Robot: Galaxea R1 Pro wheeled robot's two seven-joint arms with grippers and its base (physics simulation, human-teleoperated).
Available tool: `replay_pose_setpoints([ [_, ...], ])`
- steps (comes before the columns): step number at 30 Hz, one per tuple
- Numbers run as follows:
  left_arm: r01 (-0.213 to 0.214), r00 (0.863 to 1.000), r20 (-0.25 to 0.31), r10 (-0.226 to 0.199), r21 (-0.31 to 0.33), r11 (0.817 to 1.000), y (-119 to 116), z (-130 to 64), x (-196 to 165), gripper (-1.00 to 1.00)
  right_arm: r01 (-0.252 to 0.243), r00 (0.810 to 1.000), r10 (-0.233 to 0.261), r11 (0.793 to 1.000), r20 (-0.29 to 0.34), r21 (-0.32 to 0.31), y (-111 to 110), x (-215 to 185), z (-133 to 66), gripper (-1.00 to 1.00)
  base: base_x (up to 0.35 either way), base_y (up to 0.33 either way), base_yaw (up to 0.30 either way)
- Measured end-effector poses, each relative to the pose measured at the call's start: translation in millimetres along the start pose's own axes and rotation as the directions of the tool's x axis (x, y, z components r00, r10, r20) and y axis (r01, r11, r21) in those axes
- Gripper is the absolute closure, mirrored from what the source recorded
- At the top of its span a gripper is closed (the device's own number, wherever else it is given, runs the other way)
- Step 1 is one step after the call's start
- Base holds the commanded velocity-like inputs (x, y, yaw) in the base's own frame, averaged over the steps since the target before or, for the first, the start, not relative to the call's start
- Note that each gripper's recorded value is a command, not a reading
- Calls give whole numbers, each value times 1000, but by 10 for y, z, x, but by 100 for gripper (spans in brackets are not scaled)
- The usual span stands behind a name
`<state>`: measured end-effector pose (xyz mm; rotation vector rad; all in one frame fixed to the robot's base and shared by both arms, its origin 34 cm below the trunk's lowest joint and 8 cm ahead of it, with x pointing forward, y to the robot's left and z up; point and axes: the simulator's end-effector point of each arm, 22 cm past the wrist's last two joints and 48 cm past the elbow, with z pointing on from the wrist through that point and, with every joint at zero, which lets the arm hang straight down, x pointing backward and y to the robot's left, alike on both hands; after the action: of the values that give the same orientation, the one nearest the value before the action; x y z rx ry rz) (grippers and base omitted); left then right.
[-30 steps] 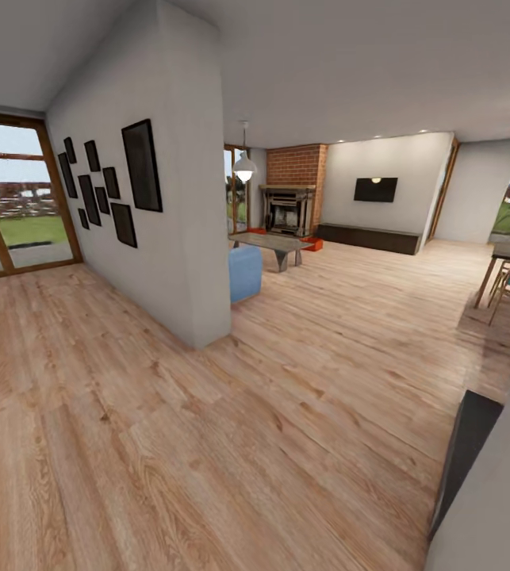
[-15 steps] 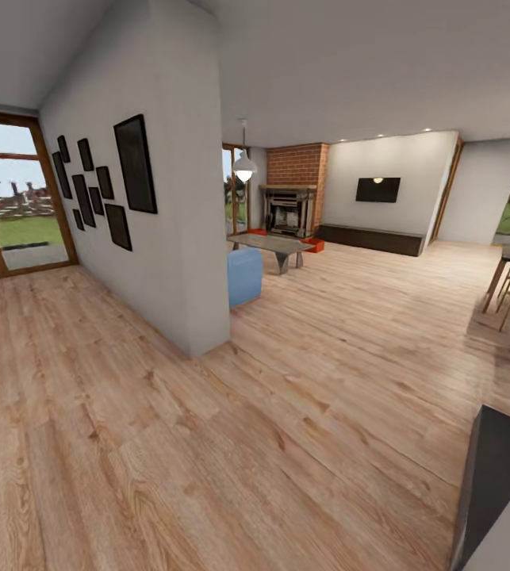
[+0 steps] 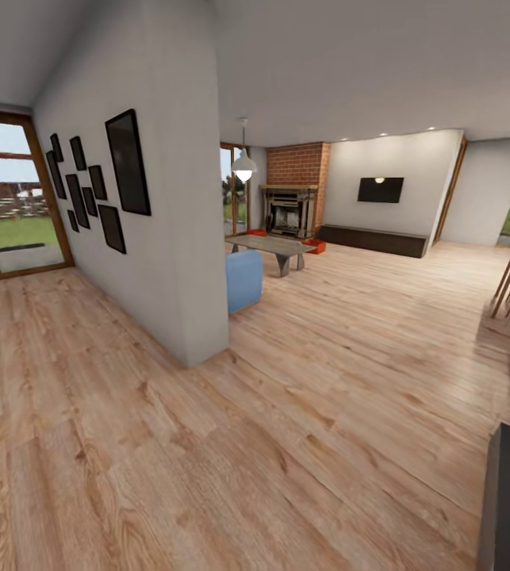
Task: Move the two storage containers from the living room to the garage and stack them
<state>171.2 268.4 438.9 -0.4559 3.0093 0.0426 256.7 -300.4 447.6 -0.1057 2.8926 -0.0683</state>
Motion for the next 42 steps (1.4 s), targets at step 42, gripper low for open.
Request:
replay_pose_setpoints([
  [42,-1,1000,0,1,0,1000,1,0,4,-100,0,1000,0,1000,0,0,0,0,0,-100,321,0,0],
])
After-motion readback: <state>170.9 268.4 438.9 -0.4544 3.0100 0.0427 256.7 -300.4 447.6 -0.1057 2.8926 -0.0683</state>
